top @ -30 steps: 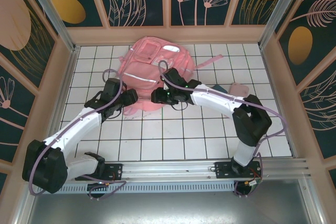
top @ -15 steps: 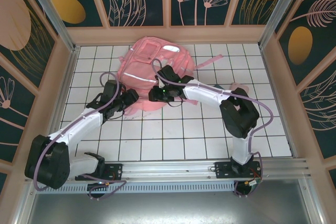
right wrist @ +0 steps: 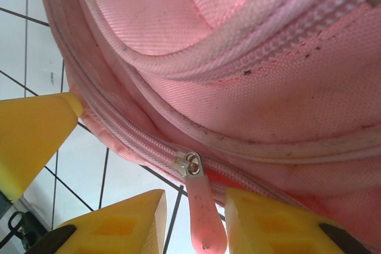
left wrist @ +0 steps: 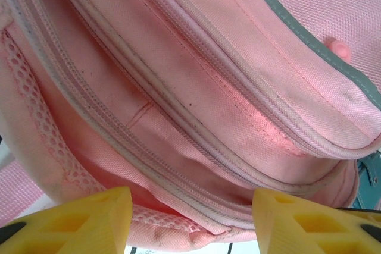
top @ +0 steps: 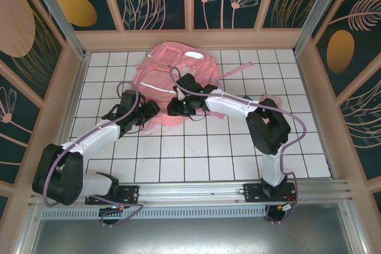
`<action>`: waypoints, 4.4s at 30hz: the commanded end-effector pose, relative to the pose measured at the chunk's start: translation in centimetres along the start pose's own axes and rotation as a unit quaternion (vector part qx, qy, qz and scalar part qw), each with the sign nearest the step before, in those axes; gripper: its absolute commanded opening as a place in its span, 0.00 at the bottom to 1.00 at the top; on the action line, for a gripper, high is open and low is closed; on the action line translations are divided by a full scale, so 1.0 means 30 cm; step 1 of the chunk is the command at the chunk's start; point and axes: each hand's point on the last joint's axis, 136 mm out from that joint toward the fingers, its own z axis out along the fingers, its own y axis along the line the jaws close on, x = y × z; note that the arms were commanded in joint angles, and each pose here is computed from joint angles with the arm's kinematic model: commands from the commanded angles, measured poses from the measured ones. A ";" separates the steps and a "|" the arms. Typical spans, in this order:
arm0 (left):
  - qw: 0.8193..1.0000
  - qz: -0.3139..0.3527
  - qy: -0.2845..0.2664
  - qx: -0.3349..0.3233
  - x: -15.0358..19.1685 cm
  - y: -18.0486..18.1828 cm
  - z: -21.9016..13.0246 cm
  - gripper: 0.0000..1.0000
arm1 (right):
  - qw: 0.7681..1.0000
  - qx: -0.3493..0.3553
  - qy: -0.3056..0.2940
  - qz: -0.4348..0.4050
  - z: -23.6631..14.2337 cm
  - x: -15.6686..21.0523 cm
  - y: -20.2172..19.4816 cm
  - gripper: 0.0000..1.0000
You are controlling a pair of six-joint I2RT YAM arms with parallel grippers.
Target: Pack the student bag
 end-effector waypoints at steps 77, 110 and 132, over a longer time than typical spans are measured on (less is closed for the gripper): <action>0.947 0.319 0.016 0.042 -0.072 -0.277 -0.078 0.66 | 0.981 0.084 -0.176 0.016 -0.432 -0.389 -0.446 0.61; 0.768 0.636 0.002 -0.077 -0.162 -0.400 0.167 0.15 | 0.978 0.006 -0.181 -0.101 -0.445 -0.462 -0.406 0.66; 0.795 0.598 -0.098 -0.026 -0.222 -0.524 -0.033 0.03 | 0.964 -0.155 -0.093 -0.193 -0.281 -0.368 -0.325 0.53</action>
